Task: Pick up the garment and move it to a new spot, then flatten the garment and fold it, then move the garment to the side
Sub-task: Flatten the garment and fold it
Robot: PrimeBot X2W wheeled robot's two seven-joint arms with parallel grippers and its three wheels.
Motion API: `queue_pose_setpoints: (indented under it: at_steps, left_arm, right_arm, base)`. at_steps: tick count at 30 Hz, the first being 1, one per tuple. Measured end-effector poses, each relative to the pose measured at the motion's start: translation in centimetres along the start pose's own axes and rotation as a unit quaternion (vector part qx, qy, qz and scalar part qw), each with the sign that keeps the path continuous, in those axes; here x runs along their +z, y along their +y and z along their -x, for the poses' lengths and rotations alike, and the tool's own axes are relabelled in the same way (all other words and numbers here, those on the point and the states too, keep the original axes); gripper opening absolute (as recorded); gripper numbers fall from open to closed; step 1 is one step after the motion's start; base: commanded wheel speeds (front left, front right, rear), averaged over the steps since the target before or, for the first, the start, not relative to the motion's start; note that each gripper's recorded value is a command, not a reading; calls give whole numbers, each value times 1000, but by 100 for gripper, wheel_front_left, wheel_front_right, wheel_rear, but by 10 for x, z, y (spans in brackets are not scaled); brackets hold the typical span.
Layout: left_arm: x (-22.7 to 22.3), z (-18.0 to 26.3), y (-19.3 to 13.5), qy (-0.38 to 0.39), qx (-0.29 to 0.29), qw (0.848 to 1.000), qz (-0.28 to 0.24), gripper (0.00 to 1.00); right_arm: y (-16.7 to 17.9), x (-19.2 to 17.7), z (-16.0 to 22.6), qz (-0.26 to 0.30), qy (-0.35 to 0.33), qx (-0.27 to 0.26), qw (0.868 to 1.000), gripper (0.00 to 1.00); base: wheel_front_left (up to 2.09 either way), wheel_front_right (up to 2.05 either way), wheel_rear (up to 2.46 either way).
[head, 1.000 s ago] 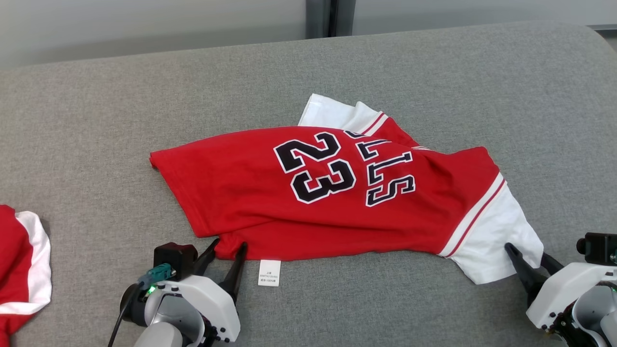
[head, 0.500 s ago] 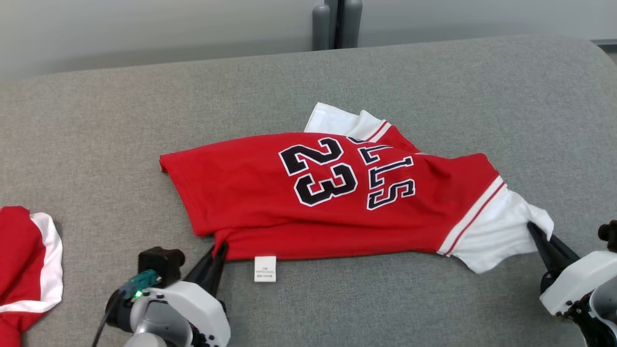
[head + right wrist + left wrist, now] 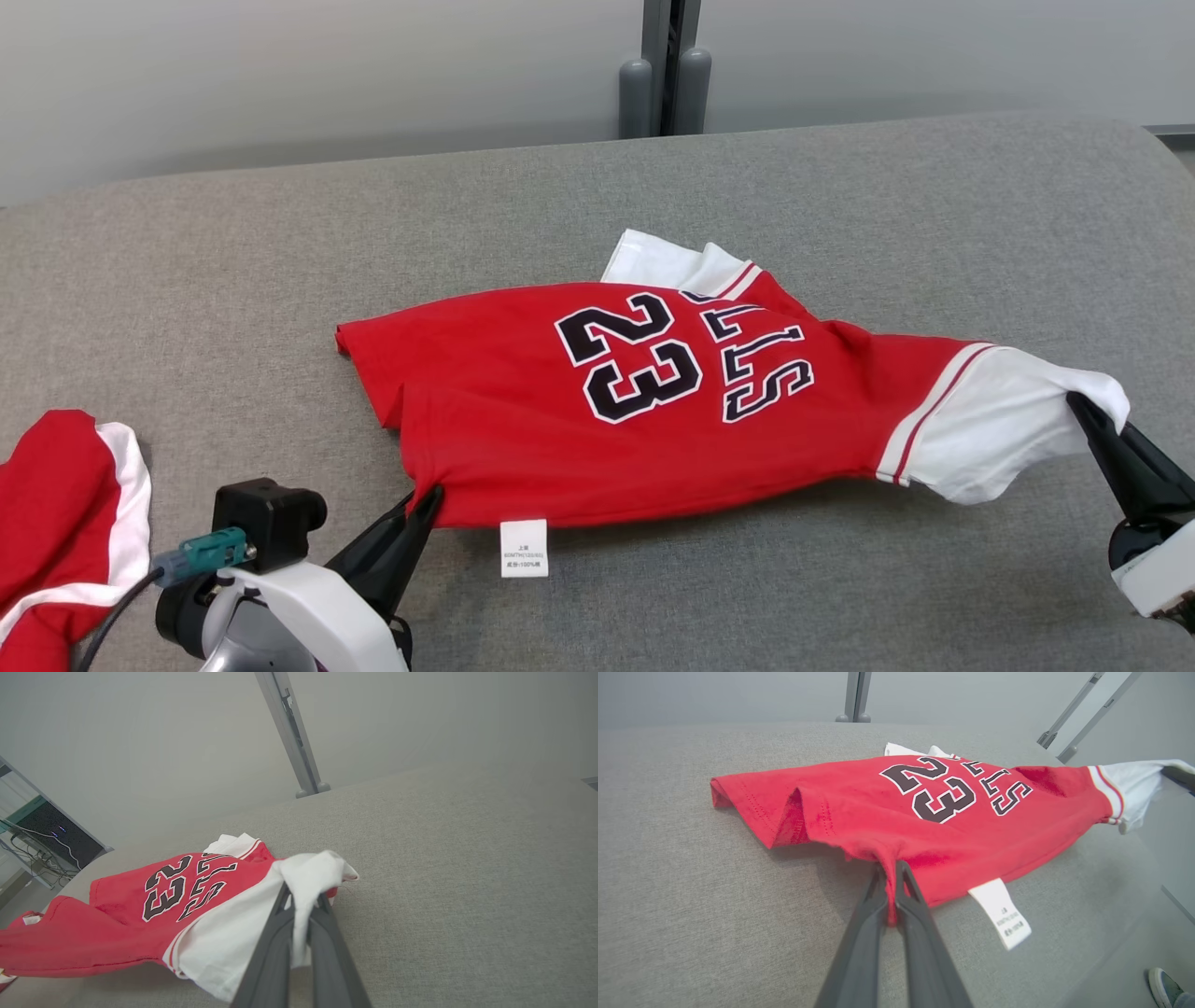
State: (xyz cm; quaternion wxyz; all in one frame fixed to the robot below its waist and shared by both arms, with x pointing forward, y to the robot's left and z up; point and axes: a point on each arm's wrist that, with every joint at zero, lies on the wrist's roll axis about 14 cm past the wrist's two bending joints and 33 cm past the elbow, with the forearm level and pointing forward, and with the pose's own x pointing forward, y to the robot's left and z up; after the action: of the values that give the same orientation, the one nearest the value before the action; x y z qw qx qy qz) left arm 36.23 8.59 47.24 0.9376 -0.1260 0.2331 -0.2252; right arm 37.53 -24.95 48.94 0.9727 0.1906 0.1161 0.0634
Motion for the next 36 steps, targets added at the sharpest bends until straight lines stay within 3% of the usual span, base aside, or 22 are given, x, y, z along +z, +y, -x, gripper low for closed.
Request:
queue_pose_setpoints:
  at_steps: [5,11,23,31,36]
  left_arm:
    - [13,5,-8,6,-24,1000,-11,0]
    - [43,-17,13,13,-22,998,-56,0]
    - [145,-124,73,14,3,988,-153,0]
    - [200,-195,94,-6,4,988,-156,0]
    - [244,-229,102,-63,11,981,-181,0]
  right_arm:
    - [17,11,1,5,-12,23,1000,0]
    - [36,28,-25,15,-25,51,998,0]
    - [57,113,-144,91,-106,100,985,0]
    - [67,161,-223,132,-149,118,973,0]
    - [71,195,-261,151,-204,122,960,0]
  base:
    - [0,0,0]
    - [0,0,0]
    - [0,0,0]
    - [0,0,0]
    - [0,0,0]
